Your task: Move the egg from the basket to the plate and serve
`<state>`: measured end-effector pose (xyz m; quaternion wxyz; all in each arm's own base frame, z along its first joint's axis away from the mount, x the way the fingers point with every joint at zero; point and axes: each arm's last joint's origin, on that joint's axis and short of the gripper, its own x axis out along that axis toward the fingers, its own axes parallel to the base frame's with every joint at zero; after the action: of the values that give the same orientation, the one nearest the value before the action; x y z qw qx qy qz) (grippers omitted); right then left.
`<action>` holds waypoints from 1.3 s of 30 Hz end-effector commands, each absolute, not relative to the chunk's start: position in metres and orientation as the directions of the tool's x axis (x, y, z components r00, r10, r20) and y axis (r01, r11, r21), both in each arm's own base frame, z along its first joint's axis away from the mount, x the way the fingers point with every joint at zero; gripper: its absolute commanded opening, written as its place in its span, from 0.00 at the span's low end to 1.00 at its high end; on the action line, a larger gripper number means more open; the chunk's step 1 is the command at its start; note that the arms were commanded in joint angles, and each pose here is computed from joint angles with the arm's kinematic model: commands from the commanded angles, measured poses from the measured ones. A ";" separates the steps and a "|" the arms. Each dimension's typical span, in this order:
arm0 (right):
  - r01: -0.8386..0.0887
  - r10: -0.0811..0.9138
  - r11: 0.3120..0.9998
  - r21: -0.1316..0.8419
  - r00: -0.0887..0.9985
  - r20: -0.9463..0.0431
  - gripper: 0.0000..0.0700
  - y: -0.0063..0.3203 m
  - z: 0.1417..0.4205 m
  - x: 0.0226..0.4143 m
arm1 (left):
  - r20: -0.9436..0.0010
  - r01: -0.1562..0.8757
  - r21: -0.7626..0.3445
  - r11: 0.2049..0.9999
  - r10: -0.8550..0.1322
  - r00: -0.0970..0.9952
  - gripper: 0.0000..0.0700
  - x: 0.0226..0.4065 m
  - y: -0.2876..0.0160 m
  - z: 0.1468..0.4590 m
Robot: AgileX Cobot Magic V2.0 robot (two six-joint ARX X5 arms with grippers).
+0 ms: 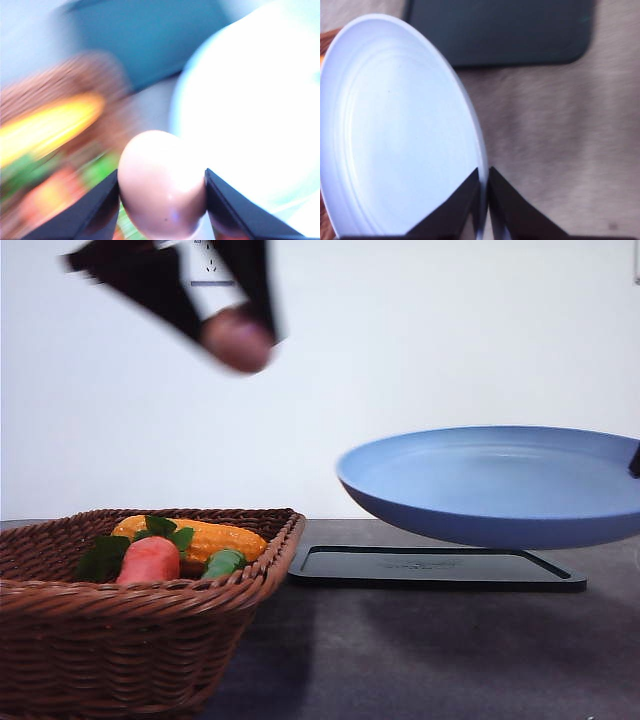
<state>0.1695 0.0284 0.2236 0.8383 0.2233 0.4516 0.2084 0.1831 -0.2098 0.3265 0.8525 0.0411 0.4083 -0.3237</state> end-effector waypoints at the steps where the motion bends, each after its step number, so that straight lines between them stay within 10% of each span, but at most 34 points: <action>1: -0.155 0.580 0.792 0.591 0.495 -0.647 0.00 0.033 0.227 0.171 | -0.690 0.654 -0.188 0.733 -0.572 0.443 0.21 0.179 -0.223 0.330; 29: -0.187 0.663 0.744 0.641 0.329 -0.673 0.00 0.053 0.223 0.158 | -0.810 0.815 -0.066 0.576 -0.508 0.293 0.23 0.175 -0.287 0.264; 39: -0.190 0.667 0.741 0.644 0.328 -0.669 0.00 0.054 0.223 0.158 | -0.807 0.813 -0.068 0.578 -0.511 0.295 0.50 0.175 -0.287 0.265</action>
<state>0.1558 0.0521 0.2191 0.7810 0.2279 0.5158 0.2684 0.1765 -0.2819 0.2628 0.7849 0.1789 0.4244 -0.4145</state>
